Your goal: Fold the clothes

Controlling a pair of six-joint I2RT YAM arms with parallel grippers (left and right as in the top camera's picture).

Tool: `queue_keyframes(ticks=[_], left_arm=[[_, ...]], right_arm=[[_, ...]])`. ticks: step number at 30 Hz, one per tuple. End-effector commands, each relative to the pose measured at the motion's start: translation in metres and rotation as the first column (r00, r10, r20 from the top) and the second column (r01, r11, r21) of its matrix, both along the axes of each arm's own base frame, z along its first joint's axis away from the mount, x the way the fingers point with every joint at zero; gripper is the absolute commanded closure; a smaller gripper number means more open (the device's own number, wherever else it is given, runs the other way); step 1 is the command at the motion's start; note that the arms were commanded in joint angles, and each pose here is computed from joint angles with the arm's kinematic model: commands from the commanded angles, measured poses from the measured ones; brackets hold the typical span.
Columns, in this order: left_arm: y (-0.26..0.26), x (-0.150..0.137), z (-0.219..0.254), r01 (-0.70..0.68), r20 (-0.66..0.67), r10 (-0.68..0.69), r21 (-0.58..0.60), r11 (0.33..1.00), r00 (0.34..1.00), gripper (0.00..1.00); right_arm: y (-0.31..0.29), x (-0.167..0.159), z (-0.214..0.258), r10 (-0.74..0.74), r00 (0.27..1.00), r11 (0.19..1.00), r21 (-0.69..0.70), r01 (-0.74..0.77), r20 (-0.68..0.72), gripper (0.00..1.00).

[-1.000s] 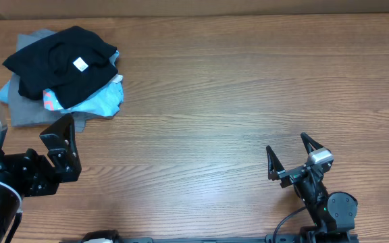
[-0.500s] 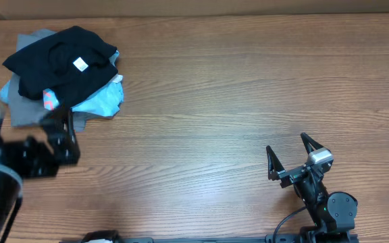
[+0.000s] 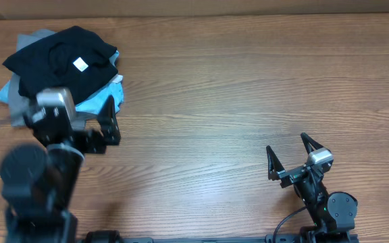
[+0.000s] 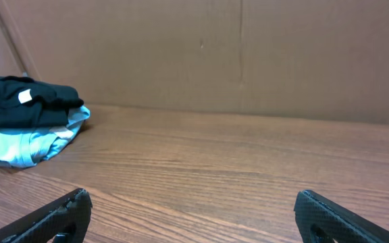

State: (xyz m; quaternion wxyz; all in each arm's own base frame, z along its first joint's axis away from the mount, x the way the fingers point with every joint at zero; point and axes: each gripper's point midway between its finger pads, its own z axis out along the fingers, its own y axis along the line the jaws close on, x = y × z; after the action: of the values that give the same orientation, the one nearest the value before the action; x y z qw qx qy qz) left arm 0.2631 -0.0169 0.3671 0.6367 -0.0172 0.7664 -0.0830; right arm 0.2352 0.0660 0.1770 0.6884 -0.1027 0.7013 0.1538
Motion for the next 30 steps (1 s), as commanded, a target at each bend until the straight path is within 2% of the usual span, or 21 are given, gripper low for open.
queue_keyframes(ticks=[1, 5, 10, 13, 22, 30], left_arm=[[-0.003, -0.017, -0.019, 0.013, 0.102, -0.014, 0.012, 1.0, 0.995, 0.0], [-0.002, -0.035, -0.043, 0.005, 0.234, -0.008, 0.015, 1.0, 0.972, 0.0], [0.002, -0.045, -0.085, -0.016, 0.265, 0.012, 0.013, 1.0, 0.964, 0.0], [0.002, -0.044, -0.106, -0.016, 0.265, 0.012, 0.013, 1.0, 0.964, 0.0], [0.001, -0.019, -0.161, -0.011, 0.298, 0.007, 0.013, 1.0, 0.954, 0.0], [0.0, -0.018, -0.208, -0.006, 0.116, 0.004, 0.014, 1.0, 0.993, 0.0]], right_arm=[[0.0, 0.0, -0.002, 0.0, 1.0, 1.0, -0.003, 0.0, 0.005, 0.0], [0.0, 0.0, -0.002, 0.0, 1.0, 1.0, -0.003, 0.0, 0.005, 0.0], [0.0, 0.0, -0.002, 0.0, 1.0, 1.0, -0.003, 0.0, 0.005, 0.0], [0.0, 0.0, -0.002, 0.0, 1.0, 1.0, -0.003, 0.0, 0.005, 0.0], [0.0, 0.0, -0.002, 0.0, 1.0, 1.0, -0.003, 0.0, 0.005, 0.0], [0.0, 0.0, -0.002, 0.0, 1.0, 1.0, -0.003, 0.0, 0.005, 0.0]])
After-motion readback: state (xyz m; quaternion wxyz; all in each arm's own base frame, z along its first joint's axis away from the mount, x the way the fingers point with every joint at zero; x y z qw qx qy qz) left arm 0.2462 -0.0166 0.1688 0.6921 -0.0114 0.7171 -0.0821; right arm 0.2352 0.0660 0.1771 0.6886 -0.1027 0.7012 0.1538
